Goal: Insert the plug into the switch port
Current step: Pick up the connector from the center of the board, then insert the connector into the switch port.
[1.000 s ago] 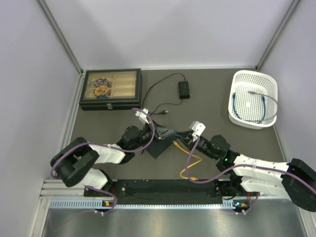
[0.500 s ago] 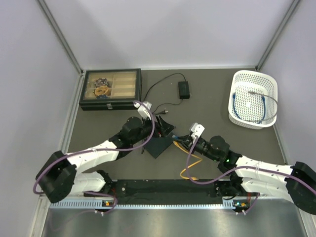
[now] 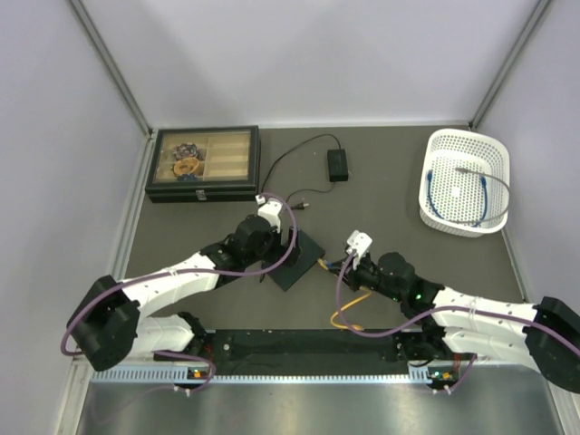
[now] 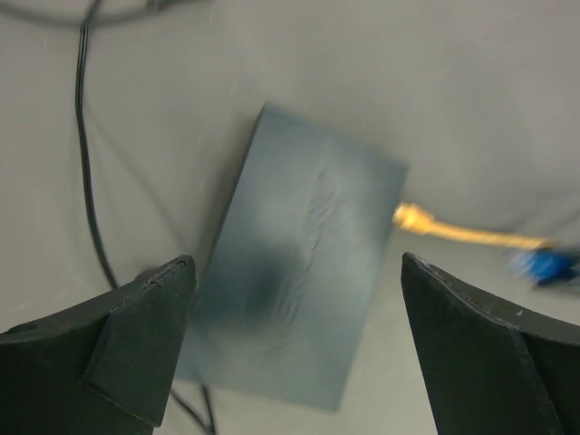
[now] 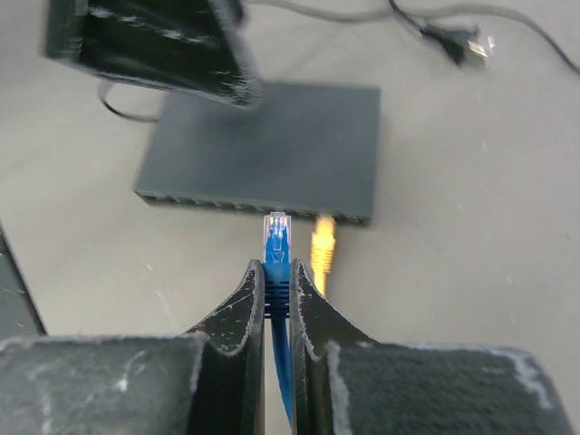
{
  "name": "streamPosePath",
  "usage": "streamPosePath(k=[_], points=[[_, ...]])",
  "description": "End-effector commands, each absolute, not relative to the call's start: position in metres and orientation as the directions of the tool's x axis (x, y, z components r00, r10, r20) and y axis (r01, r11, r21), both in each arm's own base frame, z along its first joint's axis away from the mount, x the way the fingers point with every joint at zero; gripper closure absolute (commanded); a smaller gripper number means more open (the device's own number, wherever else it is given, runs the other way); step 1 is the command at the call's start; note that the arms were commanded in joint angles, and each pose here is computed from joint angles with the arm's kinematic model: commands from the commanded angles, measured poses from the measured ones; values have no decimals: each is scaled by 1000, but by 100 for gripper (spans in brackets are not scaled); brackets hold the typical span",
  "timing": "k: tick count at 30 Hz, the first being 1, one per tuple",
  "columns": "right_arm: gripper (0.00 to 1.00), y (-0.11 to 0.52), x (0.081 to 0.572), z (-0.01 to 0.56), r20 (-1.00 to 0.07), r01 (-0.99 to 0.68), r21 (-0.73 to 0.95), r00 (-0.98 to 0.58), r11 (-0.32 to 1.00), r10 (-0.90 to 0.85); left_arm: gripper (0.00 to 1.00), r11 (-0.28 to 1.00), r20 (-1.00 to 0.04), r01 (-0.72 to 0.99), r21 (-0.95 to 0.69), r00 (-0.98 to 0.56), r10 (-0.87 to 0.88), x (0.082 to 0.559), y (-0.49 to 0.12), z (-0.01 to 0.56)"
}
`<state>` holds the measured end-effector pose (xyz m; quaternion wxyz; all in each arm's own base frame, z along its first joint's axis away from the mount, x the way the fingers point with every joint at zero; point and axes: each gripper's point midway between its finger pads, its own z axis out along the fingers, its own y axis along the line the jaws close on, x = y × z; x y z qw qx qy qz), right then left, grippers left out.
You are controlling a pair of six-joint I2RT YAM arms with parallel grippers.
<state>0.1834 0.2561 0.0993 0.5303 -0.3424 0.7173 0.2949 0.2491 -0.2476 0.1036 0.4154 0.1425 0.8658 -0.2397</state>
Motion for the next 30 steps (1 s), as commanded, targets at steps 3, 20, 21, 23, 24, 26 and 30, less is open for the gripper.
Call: streamPosePath(k=[3,20,21,23,24,26,30], points=[[100,255,192,139,-970,-782,20,-167,622,-178,1,864,-760,452,-223,-635,137,243,-235,89],[100,269,145,219,-959,-887,97,-205,451,-197,1,879,-738,409,-244,-667,106,240,-233,80],[100,274,141,217,-956,-897,100,-206,430,-207,1,880,-737,405,-247,-669,100,240,-234,80],[100,283,130,210,-951,-910,108,-212,402,-226,1,893,-738,377,-248,-670,78,242,-231,80],[100,288,131,208,-952,-908,106,-210,405,-221,2,900,-735,359,-247,-674,67,243,-229,79],[100,292,129,194,-950,-902,136,-236,409,-205,2,914,-746,325,-244,-665,38,247,-225,83],[100,308,131,173,-960,-900,154,-233,407,-152,3,923,-769,294,-247,-640,-2,252,-219,93]])
